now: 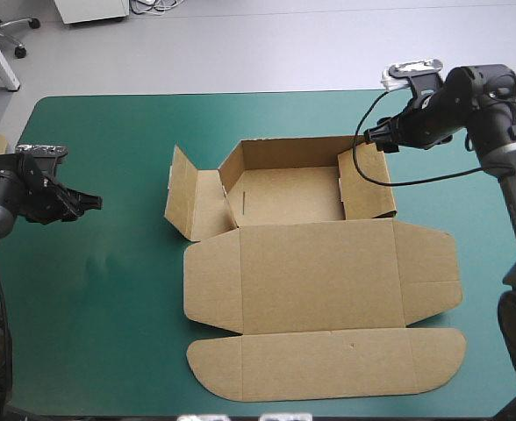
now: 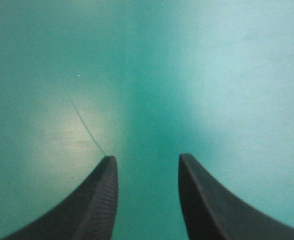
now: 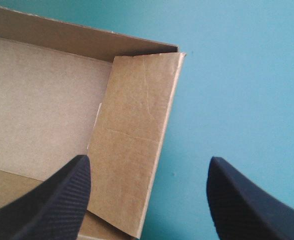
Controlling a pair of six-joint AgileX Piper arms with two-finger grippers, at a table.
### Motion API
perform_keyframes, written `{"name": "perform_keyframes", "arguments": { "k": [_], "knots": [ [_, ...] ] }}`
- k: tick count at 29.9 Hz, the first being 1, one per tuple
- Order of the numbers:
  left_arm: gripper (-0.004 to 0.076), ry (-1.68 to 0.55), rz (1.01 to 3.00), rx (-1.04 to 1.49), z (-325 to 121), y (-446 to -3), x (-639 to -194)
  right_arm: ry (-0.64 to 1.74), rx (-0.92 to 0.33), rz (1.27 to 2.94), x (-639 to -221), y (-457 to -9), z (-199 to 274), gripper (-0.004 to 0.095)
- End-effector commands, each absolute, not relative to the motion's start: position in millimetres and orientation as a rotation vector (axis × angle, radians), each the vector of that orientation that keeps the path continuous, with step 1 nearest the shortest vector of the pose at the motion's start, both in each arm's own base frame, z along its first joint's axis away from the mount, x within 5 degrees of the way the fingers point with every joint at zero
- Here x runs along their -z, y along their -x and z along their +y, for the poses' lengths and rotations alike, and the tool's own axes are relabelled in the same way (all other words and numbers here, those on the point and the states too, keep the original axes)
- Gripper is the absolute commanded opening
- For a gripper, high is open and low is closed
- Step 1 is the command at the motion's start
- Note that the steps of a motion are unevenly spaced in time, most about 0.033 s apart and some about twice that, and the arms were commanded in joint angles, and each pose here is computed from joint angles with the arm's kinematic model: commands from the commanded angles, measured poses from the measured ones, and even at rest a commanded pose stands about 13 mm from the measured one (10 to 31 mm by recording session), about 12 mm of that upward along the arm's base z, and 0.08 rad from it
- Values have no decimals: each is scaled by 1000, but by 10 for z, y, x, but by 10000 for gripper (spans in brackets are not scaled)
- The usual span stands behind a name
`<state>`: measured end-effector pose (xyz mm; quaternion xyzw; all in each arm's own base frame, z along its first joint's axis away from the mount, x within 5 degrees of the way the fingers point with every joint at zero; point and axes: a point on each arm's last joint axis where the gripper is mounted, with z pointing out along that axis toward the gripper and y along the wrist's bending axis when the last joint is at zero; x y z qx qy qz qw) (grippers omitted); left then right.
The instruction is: Fold the box
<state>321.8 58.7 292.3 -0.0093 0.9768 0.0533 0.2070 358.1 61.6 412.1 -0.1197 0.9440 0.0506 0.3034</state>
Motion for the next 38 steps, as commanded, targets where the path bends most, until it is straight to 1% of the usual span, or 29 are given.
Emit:
{"name": "perform_keyframes", "arguments": {
  "k": [1,3,5,7,8,9,10,12,13,16,19,21,23,25,28,30,32,33,35,38],
  "knots": [
    [288,34,2608,-156,580,-3198,-3172,324,-54,2318,-4634,-3212,629,538],
    [288,34,2610,-156,579,-3197,-3171,346,4,2272,-4750,-3072,720,486],
    [288,34,2611,-156,579,-3196,-3170,377,65,2214,-4843,-2957,864,482],
    [288,32,2612,-160,582,-3195,-3171,404,89,2178,-4869,-2905,1021,482],
    [288,32,2612,-160,582,-3195,-3171,394,66,2147,-4883,-2919,1079,482],
    [288,31,2612,-162,583,-3195,-3171,387,49,2122,-4880,-2965,1107,482],
    [288,32,2612,-159,581,-3196,-3171,404,66,2108,-4866,-3007,1120,482],
    [288,32,2610,-159,581,-3197,-3171,403,160,2097,-4813,-3114,1104,482],
    [288,32,2610,-159,581,-3197,-3171,378,195,2106,-4777,-3163,1093,482],
    [288,32,2605,-160,582,-3200,-3173,309,243,2172,-4669,-3231,1072,482],
    [288,33,2596,-159,581,-3207,-3178,359,308,2177,-4556,-3362,1108,479],
    [288,33,2596,-159,581,-3207,-3178,408,389,2131,-4503,-3485,1125,466],
    [288,33,2600,-158,581,-3204,-3176,420,423,2131,-4428,-3569,1146,453],
    [288,33,2600,-158,581,-3204,-3176,376,423,2172,-4325,-3640,1147,441],
    [288,33,2600,-158,581,-3204,-3176,278,415,2338,-4098,-3713,1055,448],
    [288,33,2600,-158,581,-3204,-3176,257,323,2449,-3950,-3767,986,448],
    [288,33,2598,-158,581,-3206,-3177,231,215,2515,-3862,-3808,942,448],
    [288,33,2598,-158,581,-3206,-3177,221,176,2534,-3829,-3830,917,450],
    [288,33,2598,-158,581,-3206,-3177,211,137,2552,-3780,-3874,876,462],
    [288,35,2598,-154,579,-3206,-3177,249,94,2541,-3711,-3958,868,526]
  ]
}}
